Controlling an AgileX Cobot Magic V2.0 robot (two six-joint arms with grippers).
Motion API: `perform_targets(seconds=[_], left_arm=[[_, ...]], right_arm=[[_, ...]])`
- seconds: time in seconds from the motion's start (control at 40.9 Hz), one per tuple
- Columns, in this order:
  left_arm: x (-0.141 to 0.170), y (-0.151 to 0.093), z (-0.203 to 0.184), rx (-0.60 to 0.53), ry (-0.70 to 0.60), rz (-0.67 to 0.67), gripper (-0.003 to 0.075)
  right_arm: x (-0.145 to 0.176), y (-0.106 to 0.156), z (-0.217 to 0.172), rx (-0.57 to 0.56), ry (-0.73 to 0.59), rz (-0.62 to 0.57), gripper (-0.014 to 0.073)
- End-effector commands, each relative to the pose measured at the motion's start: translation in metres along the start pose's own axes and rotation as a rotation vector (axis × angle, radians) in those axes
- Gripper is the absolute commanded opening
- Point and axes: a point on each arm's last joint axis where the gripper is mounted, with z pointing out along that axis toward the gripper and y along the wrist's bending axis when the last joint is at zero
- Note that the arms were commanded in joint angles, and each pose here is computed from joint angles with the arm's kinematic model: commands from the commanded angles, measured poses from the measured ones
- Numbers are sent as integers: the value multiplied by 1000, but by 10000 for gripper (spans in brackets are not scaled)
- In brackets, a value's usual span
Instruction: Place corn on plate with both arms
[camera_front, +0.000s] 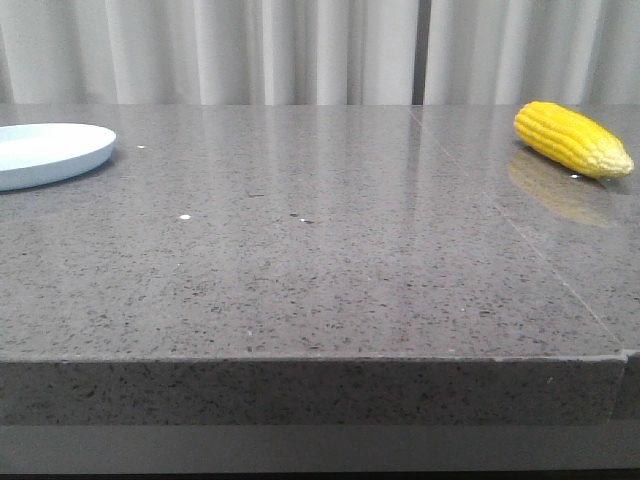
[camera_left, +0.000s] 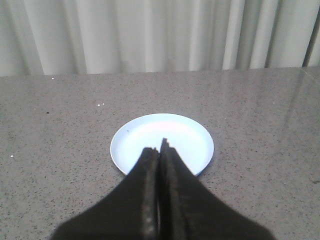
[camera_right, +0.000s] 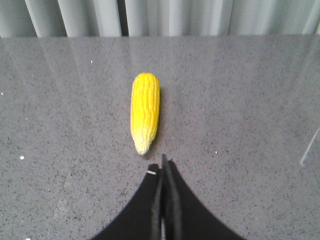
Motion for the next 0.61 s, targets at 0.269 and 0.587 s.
perform_targets(seconds=[0.269, 0.587], left_arm=[[-9, 0, 1, 6, -38, -9, 2], [-5, 1, 1, -5, -1, 9, 495]], right_arm=[[-8, 0, 5, 3, 4, -13, 7], [-3, 0, 7, 7, 60, -25, 566]])
